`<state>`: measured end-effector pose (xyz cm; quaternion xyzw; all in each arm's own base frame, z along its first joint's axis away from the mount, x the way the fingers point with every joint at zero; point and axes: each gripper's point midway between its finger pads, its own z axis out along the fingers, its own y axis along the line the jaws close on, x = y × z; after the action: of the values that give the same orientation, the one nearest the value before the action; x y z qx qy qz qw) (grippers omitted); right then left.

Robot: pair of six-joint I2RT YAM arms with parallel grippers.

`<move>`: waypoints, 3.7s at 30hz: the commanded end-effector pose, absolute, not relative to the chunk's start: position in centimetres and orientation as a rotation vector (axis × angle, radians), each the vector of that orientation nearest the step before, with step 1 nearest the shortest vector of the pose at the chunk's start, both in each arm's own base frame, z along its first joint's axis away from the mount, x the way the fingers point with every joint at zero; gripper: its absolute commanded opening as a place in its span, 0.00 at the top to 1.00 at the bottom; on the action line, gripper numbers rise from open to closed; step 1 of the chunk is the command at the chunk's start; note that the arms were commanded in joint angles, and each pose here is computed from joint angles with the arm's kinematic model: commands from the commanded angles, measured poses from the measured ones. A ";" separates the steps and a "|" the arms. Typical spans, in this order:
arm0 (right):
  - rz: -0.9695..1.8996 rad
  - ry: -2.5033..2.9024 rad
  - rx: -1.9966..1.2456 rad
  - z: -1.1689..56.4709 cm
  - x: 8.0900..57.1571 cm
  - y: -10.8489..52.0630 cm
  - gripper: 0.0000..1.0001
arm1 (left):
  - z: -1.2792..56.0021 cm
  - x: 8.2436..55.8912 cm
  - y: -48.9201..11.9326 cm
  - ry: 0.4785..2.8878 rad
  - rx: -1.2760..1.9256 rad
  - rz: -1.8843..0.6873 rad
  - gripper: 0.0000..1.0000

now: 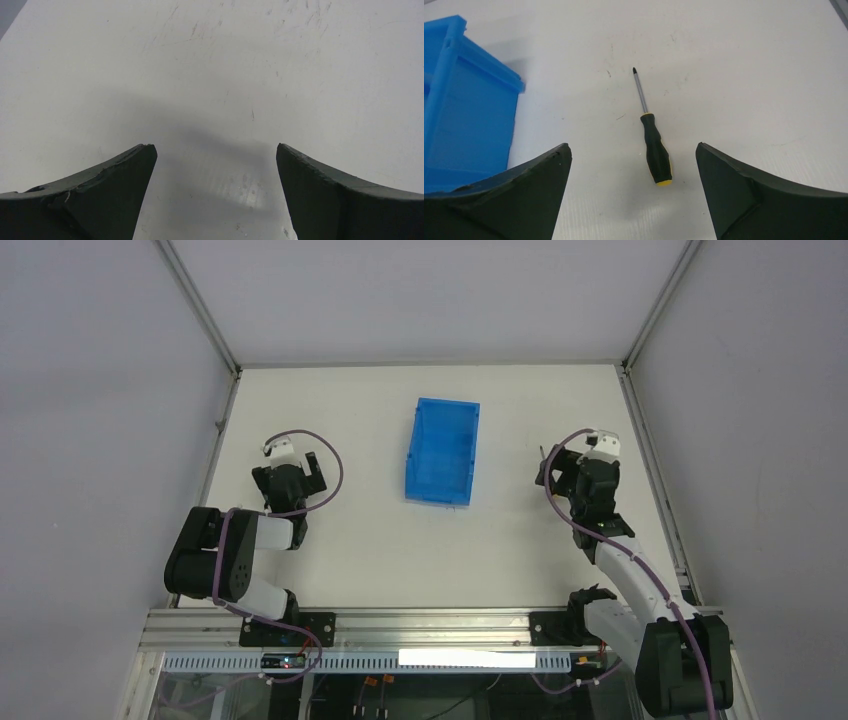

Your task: Put the screwdriver in the bin

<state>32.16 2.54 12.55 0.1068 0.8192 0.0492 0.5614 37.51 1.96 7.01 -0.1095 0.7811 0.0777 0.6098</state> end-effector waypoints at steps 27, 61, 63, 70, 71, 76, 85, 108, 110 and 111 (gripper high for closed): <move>-0.197 2.900 0.102 5.0 35.5 1.9 0.39 | 8.4 38.4 1.6 1.757 -0.264 0.167 0.01; 0.263 2.339 0.235 29.7 35.0 9.9 1.00 | 8.4 38.4 1.6 1.757 -0.261 0.168 0.01; 0.358 2.244 0.156 31.5 35.4 13.4 1.00 | 8.4 38.4 1.6 1.757 -0.262 0.168 0.01; 0.541 2.042 0.003 34.0 36.0 21.9 1.00 | 8.4 38.4 1.6 1.757 -0.261 0.168 0.01; 0.558 2.036 -0.017 33.7 36.0 23.1 1.00 | 8.4 38.4 1.6 1.757 -0.262 0.168 0.01; 0.584 2.067 -0.051 29.9 36.7 27.1 1.00 | 8.5 38.4 1.6 1.755 -0.262 0.167 0.01; 0.472 2.306 0.045 17.1 38.8 29.4 1.00 | 8.5 38.4 1.5 1.756 -0.261 0.166 0.01; 0.208 2.595 0.038 4.5 37.7 30.1 0.65 | 8.5 38.4 1.6 1.755 -0.262 0.167 0.01; 0.202 2.580 0.022 5.6 37.8 30.3 0.60 | 8.5 38.4 1.5 1.756 -0.260 0.167 0.01; 0.202 2.569 0.010 6.3 37.9 30.4 0.58 | 8.5 38.4 1.5 1.756 -0.261 0.167 0.01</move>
<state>37.26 29.58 3.61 0.0150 0.9640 0.0781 0.2537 37.52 1.73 7.01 -0.1071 0.7814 0.0760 0.6101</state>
